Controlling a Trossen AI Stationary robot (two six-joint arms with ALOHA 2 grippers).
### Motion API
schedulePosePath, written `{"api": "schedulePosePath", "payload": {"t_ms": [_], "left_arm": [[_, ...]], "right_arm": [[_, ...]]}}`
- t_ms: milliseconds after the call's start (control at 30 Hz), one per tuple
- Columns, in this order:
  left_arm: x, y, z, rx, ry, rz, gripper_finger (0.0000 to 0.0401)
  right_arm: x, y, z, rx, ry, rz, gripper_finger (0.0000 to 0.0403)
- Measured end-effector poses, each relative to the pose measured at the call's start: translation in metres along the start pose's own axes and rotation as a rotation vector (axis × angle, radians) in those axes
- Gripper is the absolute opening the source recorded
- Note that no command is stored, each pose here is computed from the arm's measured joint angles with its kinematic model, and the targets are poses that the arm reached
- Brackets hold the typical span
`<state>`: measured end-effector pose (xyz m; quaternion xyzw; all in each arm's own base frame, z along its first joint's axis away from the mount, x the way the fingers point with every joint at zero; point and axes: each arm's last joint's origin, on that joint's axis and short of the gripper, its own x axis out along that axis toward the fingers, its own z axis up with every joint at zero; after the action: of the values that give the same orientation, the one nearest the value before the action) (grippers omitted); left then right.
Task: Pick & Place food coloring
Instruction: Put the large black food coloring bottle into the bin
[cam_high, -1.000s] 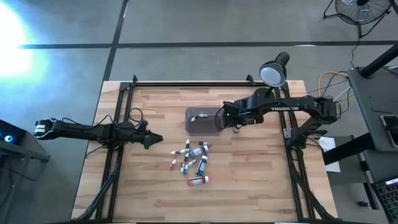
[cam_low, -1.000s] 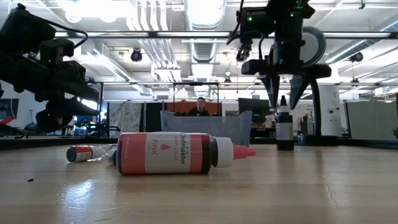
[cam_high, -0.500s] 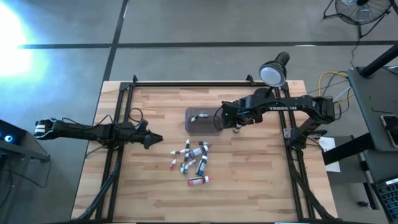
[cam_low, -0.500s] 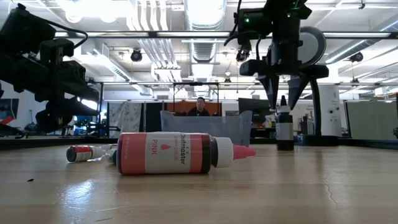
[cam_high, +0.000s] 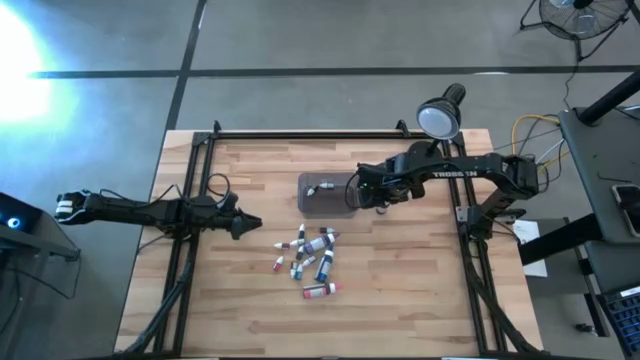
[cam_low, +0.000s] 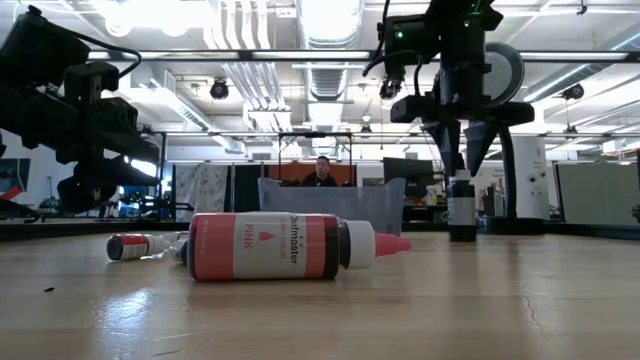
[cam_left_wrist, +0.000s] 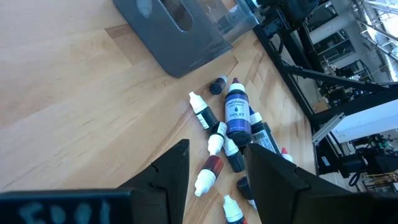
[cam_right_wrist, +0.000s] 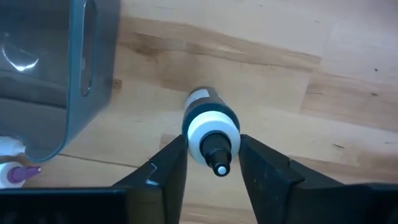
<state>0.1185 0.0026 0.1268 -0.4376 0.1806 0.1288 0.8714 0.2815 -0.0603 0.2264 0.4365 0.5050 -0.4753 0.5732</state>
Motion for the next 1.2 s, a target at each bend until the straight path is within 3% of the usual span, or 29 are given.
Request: {"api": "schedulePosePath", "payload": {"t_ms": [167, 433, 667, 933, 1033, 1200], "left_arm": [[0.0, 0.0, 0.0, 0.0, 0.0, 0.0, 0.0131], [0.0, 0.0, 0.0, 0.0, 0.0, 0.0, 0.0131], [0.0, 0.0, 0.0, 0.0, 0.0, 0.0, 0.0131], [0.0, 0.0, 0.0, 0.014, 0.0, 0.0, 0.0131], [0.0, 0.0, 0.0, 0.029, 0.0, 0.001, 0.0131], [0.0, 0.0, 0.0, 0.031, -0.001, 0.001, 0.0131]], "right_arm": [[0.0, 0.0, 0.0, -0.007, 0.009, 0.003, 0.0105], [-0.005, 0.001, 0.0, -0.053, 0.015, 0.013, 0.0106], [-0.05, 0.006, 0.007, -0.087, -0.016, 0.064, 0.0106], [-0.116, 0.04, 0.008, -0.363, -0.222, 0.24, 0.0106], [-0.118, 0.058, 0.013, -0.437, -0.244, 0.229, 0.0106], [-0.094, 0.088, 0.029, -0.534, -0.196, 0.124, 0.0106]]}}
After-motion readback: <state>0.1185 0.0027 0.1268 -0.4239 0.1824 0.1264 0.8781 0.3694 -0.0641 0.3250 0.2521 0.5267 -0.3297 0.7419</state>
